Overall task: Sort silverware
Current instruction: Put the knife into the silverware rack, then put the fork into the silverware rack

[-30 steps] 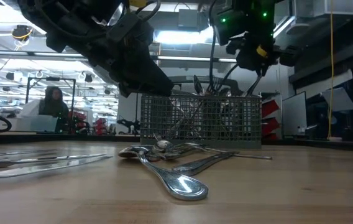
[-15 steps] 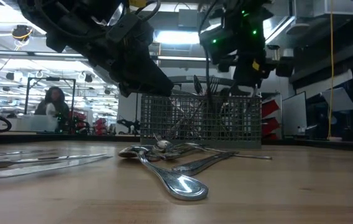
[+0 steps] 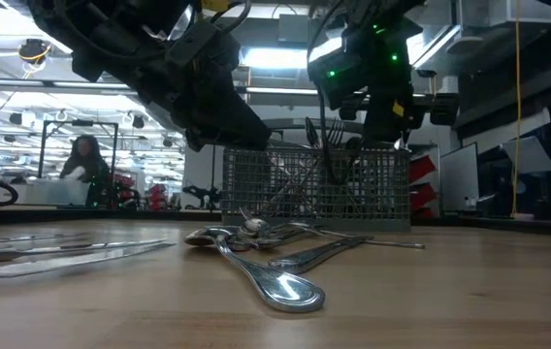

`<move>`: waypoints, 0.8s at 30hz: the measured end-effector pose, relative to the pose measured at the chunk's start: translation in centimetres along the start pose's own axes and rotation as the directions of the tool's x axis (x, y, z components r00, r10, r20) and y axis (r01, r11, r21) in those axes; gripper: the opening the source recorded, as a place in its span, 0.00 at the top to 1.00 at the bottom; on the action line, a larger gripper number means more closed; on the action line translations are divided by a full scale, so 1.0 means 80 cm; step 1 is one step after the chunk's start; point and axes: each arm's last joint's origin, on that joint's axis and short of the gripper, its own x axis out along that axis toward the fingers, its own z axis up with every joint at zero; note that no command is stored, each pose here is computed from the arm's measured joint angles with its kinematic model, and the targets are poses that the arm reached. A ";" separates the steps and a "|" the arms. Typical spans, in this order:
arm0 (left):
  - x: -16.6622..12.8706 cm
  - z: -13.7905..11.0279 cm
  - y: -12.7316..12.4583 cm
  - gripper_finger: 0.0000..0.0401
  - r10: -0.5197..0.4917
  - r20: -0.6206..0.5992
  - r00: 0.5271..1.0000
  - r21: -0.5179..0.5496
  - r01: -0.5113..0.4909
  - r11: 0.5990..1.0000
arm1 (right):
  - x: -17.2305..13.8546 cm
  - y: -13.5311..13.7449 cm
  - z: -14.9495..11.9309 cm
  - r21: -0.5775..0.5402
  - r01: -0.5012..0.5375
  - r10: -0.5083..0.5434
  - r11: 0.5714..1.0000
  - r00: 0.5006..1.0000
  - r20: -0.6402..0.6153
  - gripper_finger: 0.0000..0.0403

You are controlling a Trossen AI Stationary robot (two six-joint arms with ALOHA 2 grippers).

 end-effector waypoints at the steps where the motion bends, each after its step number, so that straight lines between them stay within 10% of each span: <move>1: 0.000 0.000 0.000 0.69 0.000 0.000 1.000 0.000 0.000 1.000 | 0.000 0.000 0.000 0.000 0.000 0.000 1.000 1.000 0.000 0.78; 13: -0.006 -0.001 0.001 0.69 0.012 -0.037 0.999 -0.013 -0.012 1.000 | -0.014 0.002 0.003 0.101 0.145 -0.134 0.984 0.985 -0.107 0.77; 24: -0.073 0.013 0.003 0.69 -0.089 -0.202 0.975 -0.280 0.030 0.959 | -0.044 0.021 0.019 0.174 0.160 -0.156 0.972 0.987 -0.040 0.77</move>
